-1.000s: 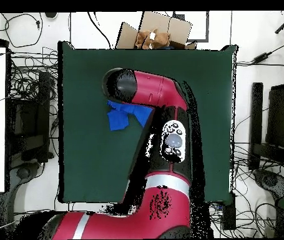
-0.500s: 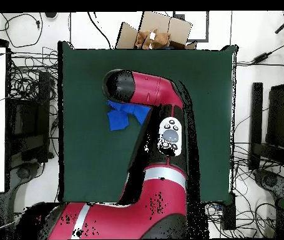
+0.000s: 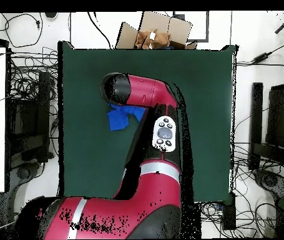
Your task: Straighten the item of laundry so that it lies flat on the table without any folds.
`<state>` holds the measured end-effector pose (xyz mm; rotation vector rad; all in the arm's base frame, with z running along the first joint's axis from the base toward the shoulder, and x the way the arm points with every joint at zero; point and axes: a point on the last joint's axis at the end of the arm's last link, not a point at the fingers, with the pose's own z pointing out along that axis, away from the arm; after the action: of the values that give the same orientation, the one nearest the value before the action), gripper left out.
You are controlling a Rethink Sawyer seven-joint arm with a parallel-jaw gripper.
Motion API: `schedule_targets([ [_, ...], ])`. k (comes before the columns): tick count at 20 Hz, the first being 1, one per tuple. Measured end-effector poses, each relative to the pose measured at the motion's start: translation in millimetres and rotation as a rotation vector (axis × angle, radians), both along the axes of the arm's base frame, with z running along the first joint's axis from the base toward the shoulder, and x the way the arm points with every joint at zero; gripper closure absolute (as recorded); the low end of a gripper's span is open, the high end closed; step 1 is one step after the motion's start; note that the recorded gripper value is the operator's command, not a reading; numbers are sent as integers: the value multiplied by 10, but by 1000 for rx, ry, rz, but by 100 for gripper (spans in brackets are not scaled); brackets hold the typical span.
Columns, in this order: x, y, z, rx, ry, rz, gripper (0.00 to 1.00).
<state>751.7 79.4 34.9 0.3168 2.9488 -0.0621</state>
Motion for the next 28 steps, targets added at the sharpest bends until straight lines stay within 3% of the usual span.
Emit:
schedule_targets([
  [14, -10, 23, -17, 0, 3, 3, 0],
  [28, 40, -112, 292, 0, -28, -17, 0],
])
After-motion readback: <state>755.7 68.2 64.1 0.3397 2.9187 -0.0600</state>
